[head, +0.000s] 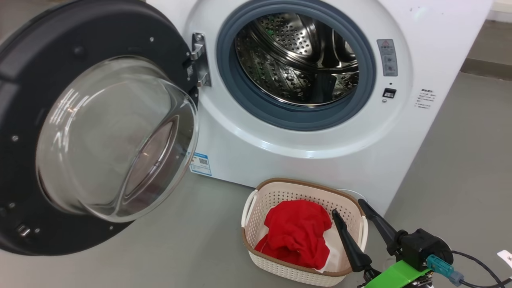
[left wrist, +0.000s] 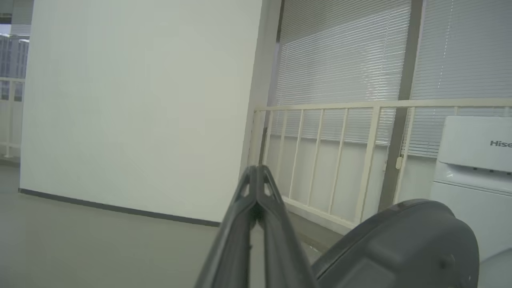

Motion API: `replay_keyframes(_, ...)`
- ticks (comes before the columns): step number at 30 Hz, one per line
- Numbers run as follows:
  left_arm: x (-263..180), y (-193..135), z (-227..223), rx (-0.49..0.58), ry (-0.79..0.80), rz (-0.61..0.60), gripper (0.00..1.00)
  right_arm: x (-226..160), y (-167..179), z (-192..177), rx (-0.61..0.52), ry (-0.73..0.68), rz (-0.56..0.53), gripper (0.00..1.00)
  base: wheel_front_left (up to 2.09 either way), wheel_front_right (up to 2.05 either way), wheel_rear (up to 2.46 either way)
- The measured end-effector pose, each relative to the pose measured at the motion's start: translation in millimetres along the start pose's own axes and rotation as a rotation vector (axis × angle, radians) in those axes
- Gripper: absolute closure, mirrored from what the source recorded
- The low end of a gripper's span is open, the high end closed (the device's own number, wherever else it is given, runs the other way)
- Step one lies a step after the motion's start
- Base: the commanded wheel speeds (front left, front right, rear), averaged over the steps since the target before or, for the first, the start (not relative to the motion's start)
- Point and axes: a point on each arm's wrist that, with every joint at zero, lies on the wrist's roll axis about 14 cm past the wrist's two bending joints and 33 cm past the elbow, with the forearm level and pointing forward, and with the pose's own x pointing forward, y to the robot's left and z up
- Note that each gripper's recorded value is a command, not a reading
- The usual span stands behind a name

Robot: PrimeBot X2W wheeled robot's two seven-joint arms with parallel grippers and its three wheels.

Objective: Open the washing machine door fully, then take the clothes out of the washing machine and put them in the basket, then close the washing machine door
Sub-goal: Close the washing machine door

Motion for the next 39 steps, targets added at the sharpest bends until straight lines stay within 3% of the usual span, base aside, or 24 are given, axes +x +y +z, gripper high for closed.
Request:
replay_keyframes(4, 12, 20, -36, -0.154, 0.165, 0.124, 1.00, -4, -6, 0, -0.001, 0.001, -0.019, 0.00, 0.00, 0.00, 0.00)
replay_keyframes(8, 10, 22, -79, -0.390, 0.365, 0.221, 1.00, -9, -14, 0, -0.002, 0.000, -0.044, 0.00, 0.00, 0.00, 0.00)
replay_keyframes(11, 8, 10, -101, -0.544, 0.494, 0.251, 1.00, -13, -19, 1, -0.003, -0.002, -0.061, 0.00, 0.00, 0.00, 0.00)
replay_keyframes(17, 5, -8, -117, -0.752, 0.673, 0.239, 1.00, -17, -26, 1, -0.001, -0.004, -0.084, 0.00, 0.00, 0.00, 0.00)
replay_keyframes(24, 0, -25, -117, -0.808, 0.786, 0.161, 1.00, -18, -27, 1, -0.002, -0.005, -0.088, 0.00, 0.00, 0.00, 0.00)
replay_keyframes(39, -27, -27, -129, -0.794, 0.948, 0.033, 1.00, -17, -25, 0, 0.002, -0.002, -0.081, 0.00, 0.00, 0.00, 0.00)
